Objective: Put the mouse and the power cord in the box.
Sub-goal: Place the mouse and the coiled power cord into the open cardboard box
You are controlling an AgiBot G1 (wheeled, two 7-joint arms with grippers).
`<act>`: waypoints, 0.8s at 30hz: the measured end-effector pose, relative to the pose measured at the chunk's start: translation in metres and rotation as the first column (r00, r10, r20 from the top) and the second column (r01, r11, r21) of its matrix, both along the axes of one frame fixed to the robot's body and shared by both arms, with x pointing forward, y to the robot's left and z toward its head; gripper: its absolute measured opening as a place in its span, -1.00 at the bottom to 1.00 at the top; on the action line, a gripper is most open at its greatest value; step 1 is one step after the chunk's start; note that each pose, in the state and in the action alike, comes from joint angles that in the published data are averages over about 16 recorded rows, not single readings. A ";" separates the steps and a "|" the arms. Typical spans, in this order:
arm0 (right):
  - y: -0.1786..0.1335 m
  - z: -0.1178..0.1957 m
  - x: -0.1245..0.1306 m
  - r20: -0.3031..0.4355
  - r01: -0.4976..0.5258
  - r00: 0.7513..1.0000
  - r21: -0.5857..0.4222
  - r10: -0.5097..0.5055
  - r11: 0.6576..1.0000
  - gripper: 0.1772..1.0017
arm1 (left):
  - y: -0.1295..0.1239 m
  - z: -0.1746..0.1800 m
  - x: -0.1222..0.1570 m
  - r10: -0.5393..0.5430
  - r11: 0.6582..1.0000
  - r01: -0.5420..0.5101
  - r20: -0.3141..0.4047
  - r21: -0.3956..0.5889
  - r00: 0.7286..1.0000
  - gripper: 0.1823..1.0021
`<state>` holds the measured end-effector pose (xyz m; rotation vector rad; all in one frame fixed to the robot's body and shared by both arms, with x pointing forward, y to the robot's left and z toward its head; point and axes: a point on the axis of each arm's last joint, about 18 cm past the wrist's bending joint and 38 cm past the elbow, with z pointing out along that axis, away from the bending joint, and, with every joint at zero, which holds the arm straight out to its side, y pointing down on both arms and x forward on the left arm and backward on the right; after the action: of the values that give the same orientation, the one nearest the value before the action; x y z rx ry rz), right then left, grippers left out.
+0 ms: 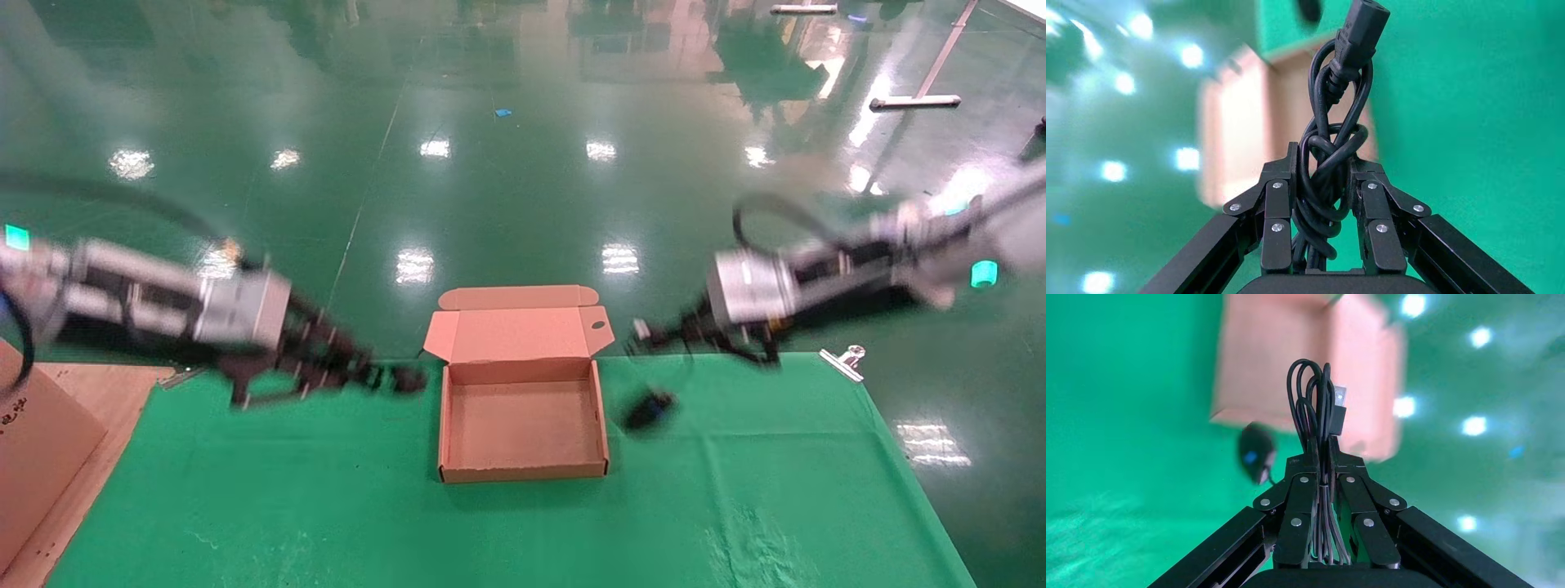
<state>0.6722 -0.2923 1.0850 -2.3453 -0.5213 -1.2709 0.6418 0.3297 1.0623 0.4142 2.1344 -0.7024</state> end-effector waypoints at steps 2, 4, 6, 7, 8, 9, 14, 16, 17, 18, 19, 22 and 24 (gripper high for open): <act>0.011 0.022 -0.005 0.036 -0.018 0.999 0.003 0.018 1.000 -0.94 | -0.011 0.020 -0.002 -0.019 1.000 0.019 0.036 0.001 0.999 -0.64; 0.022 0.041 -0.009 0.068 -0.035 0.997 0.004 0.035 0.999 -0.94 | -0.022 0.037 -0.004 -0.034 0.999 0.034 0.070 0.004 0.997 -0.64; 0.032 0.056 -0.013 0.095 -0.050 0.994 0.003 0.049 0.999 -0.94 | -0.032 0.051 -0.004 -0.045 0.999 0.044 0.099 0.009 0.994 -0.64; 0.037 0.062 -0.014 0.106 -0.056 0.993 0.003 0.055 0.998 -0.94 | -0.037 0.057 -0.004 -0.049 0.999 0.048 0.112 0.012 0.992 -0.64; 0.041 0.068 -0.016 0.116 -0.061 0.991 0.001 0.061 0.998 -0.94 | -0.041 0.061 -0.003 -0.053 0.999 0.052 0.124 0.015 0.991 -0.64; 0.045 0.072 -0.017 0.123 -0.066 0.990 -0.001 0.065 0.998 -0.94 | -0.046 0.065 -0.002 -0.057 0.998 0.055 0.135 0.019 0.989 -0.64; 0.057 0.082 -0.020 0.140 -0.084 0.987 -0.011 0.084 0.996 -0.94 | -0.068 0.067 0.010 -0.080 0.996 0.070 0.184 0.059 0.980 -0.64; 0.058 0.082 -0.021 0.136 -0.090 0.987 -0.011 0.091 0.996 -0.94 | -0.078 0.061 0.018 -0.092 0.994 0.077 0.204 0.079 0.975 -0.64; 0.058 0.081 -0.021 0.132 -0.094 0.987 -0.009 0.094 0.996 -0.94 | -0.082 0.057 0.023 -0.098 0.993 0.080 0.215 0.088 0.972 -0.64; 0.058 0.079 -0.022 0.127 -0.097 0.987 -0.008 0.098 0.995 -0.94 | -0.087 0.053 0.028 -0.103 0.992 0.083 0.226 0.097 0.969 -0.64; 0.057 0.078 -0.022 0.121 -0.101 0.987 -0.006 0.101 0.995 -0.94 | -0.092 0.047 0.033 -0.108 0.991 0.085 0.239 0.104 0.965 -0.64; 0.054 0.072 -0.024 0.103 -0.115 0.988 0.000 0.114 0.993 -0.94 | -0.107 0.028 0.052 -0.121 0.988 0.090 0.280 0.124 0.952 -0.64; 0.051 0.068 -0.025 0.091 -0.123 0.988 0.005 0.122 0.992 -0.94 | -0.118 0.013 0.064 -0.127 0.987 0.089 0.312 0.131 0.942 -0.64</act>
<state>0.6467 -0.2415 1.1529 -2.2184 -0.6752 -1.3236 0.7062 0.2122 1.0748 0.6662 1.8593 -0.5323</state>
